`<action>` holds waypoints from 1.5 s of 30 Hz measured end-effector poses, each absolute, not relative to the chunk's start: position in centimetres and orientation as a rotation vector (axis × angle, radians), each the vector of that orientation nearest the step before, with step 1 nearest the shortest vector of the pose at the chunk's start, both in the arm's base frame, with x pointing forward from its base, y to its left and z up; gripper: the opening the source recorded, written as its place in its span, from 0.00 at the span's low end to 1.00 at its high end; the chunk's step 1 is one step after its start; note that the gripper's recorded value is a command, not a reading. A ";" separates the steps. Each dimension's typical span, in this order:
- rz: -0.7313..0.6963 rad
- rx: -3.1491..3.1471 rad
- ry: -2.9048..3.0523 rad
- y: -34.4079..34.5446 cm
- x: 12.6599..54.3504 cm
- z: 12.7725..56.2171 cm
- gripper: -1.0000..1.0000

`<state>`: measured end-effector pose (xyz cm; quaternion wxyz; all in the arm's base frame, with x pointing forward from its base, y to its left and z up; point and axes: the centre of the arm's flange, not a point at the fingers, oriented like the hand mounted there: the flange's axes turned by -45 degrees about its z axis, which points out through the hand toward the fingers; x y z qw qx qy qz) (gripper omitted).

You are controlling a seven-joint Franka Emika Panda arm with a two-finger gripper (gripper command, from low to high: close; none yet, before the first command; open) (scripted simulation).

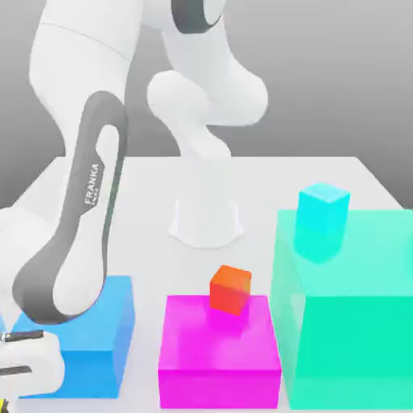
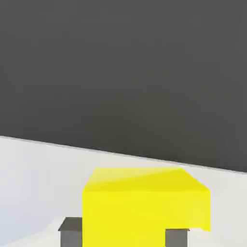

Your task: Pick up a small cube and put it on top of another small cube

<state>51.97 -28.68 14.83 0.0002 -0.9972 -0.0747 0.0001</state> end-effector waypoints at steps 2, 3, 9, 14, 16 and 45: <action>0.000 -3.132 -0.234 -28.7 52.0 17.7 0.00; 0.000 -3.129 -0.245 -28.3 51.9 19.0 0.00; -0.003 -3.071 -0.507 -20.5 51.1 24.3 0.00; -0.003 -3.005 -0.755 -13.6 49.1 27.7 0.00; -0.001 -2.970 -0.875 -10.4 48.0 28.9 0.00; -0.001 -2.696 -1.611 3.9 35.4 28.9 1.00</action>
